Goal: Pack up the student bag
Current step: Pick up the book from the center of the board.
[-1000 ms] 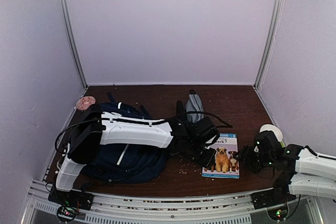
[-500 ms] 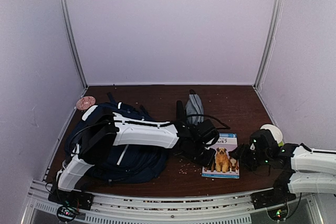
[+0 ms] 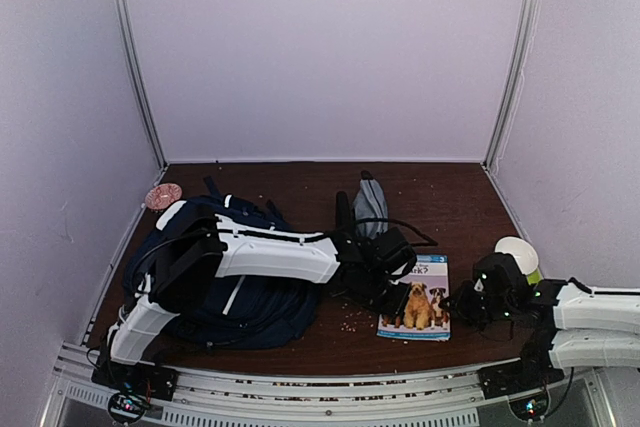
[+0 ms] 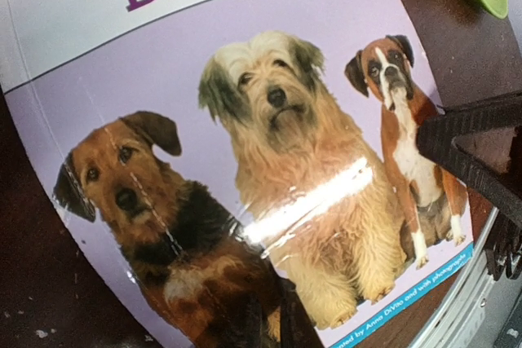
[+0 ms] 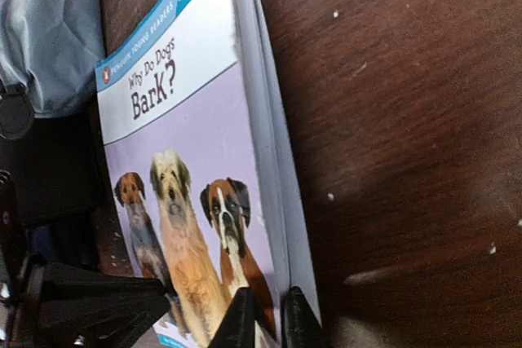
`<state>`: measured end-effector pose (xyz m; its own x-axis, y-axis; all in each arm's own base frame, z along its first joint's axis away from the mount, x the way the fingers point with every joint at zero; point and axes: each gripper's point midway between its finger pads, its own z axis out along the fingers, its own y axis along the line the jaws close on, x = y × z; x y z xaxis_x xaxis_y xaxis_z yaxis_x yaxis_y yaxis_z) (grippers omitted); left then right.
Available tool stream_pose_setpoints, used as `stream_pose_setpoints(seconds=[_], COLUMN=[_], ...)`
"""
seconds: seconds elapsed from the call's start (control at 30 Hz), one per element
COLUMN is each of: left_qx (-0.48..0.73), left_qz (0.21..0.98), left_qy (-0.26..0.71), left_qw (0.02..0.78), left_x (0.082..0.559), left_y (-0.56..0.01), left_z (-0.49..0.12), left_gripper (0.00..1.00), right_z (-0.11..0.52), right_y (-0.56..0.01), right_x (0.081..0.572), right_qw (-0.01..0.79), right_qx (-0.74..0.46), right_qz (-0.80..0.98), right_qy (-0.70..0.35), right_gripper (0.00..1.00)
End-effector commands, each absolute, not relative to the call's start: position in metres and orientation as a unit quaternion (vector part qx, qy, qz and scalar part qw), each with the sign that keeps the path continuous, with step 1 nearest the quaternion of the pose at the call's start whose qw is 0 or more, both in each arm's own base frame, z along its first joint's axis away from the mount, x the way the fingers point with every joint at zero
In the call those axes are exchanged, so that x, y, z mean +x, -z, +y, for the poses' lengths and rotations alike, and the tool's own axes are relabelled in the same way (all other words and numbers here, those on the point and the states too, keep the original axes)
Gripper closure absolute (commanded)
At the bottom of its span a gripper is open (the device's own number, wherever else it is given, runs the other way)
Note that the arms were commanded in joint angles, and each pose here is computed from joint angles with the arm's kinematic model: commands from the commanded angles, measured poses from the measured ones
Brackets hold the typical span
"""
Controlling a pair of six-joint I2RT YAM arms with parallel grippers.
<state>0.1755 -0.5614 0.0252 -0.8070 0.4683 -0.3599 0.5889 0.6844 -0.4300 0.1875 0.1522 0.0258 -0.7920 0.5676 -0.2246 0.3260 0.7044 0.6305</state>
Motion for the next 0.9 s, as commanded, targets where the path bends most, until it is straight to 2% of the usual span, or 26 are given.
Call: stream_pose_setpoints(seconds=[0.0,0.03,0.17,0.33,0.67,0.87], left_qx=[0.291,0.292,0.301,0.313,0.28,0.228], left_qz=[0.921,0.92,0.912,0.895,0.867,0.864], left_qy=[0.243,0.245,0.257,0.277,0.303,0.266], left_qw=[0.086,0.088,0.108,0.153,0.278,0.362], left_x=[0.168,0.167,0.169,0.169,0.179,0.196], left_y=[0.001,-0.002,-0.028,-0.085,-0.211,-0.236], left_z=[-0.546,-0.546,-0.548,-0.552,-0.509,-0.449], left_gripper=[0.8,0.8,0.77,0.65,0.31,0.1], right_z=[0.157,0.155,0.141,0.128,0.13,0.149], right_y=[-0.036,-0.04,-0.059,-0.085,-0.182,-0.257], right_x=[0.178,0.179,0.179,0.179,0.186,0.176], right_qw=[0.195,0.203,0.235,0.273,0.368,0.408], right_qx=[0.236,0.234,0.225,0.216,0.137,0.043], right_qz=[0.9,0.9,0.901,0.895,0.862,0.826], right_qy=[-0.309,-0.307,-0.287,-0.279,-0.321,-0.387], right_gripper=[0.95,0.99,1.0,1.0,1.0,1.0])
